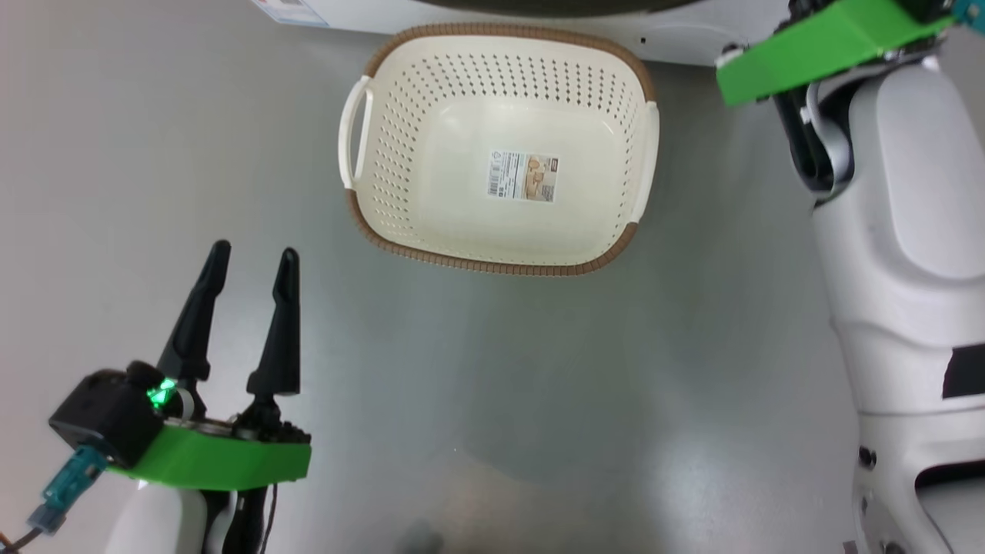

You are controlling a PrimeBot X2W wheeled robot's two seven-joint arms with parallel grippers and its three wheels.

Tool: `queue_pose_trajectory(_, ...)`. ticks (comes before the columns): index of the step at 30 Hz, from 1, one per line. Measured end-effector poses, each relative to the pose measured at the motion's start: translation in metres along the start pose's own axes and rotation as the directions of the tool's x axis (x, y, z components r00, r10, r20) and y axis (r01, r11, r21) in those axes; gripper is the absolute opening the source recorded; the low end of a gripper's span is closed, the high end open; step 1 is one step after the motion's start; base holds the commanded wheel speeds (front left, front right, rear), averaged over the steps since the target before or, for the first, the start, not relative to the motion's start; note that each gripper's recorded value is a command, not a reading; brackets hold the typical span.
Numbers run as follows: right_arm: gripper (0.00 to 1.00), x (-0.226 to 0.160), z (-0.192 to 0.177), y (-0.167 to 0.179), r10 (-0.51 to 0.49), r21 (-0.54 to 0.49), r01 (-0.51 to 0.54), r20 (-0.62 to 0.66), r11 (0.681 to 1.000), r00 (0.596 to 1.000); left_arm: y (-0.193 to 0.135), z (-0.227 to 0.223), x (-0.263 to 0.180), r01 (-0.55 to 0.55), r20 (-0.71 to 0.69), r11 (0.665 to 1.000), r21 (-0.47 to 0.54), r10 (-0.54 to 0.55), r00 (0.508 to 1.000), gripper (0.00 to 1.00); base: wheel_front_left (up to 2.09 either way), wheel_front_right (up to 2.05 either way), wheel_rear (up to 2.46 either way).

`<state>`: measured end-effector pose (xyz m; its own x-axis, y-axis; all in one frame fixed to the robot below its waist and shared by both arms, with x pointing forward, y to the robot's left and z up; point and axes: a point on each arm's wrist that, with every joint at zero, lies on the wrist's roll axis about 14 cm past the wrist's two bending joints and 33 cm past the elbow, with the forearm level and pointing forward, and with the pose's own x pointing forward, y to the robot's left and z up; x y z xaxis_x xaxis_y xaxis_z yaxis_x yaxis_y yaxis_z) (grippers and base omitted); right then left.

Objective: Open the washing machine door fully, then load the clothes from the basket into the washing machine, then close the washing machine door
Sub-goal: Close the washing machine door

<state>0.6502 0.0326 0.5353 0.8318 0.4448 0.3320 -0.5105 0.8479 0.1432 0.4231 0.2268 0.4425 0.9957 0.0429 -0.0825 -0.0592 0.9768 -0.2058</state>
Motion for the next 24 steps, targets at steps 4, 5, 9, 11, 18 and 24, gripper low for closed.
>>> queue_pose_trajectory(4, 0.00, 0.011, -0.001, -0.012, -0.019, -0.005, 0.019, 0.009, 1.000, 1.000, -0.002, -0.006, 0.008, 0.010, -0.010, 1.000, 0.000, -0.010, 1.000, 1.00, 0.00, 0.00, 0.00)
queue_pose_trajectory(5, 0.00, 0.012, -0.001, -0.014, -0.022, -0.011, 0.022, 0.010, 1.000, 1.000, -0.002, -0.007, 0.009, 0.011, -0.012, 1.000, -0.001, -0.011, 1.000, 1.00, 0.00, 0.00, 0.00)
queue_pose_trajectory(9, 0.00, 0.017, -0.005, -0.015, -0.013, -0.016, 0.013, 0.004, 1.000, 1.000, -0.003, -0.010, 0.013, 0.015, -0.015, 1.000, -0.006, -0.015, 1.000, 1.00, 0.00, 0.00, 0.00)
queue_pose_trajectory(11, 0.00, 0.019, -0.007, -0.016, -0.013, -0.020, 0.013, 0.001, 1.000, 1.000, -0.003, -0.012, 0.014, 0.016, -0.019, 1.000, -0.008, -0.016, 1.000, 1.00, 0.00, 0.00, 0.00)
queue_pose_trajectory(18, 0.00, 0.019, 0.003, -0.013, 0.004, -0.051, -0.004, -0.004, 0.999, 1.000, -0.005, -0.003, 0.015, 0.024, 0.006, 1.000, -0.012, -0.024, 1.000, 1.00, 0.00, 0.00, 0.00)
queue_pose_trajectory(24, 0.00, -0.005, -0.003, -0.009, 0.005, -0.035, -0.007, -0.058, 0.999, 0.998, -0.006, 0.011, 0.014, 0.028, 0.044, 1.000, -0.012, -0.027, 0.999, 1.00, 0.00, 0.00, 0.00)
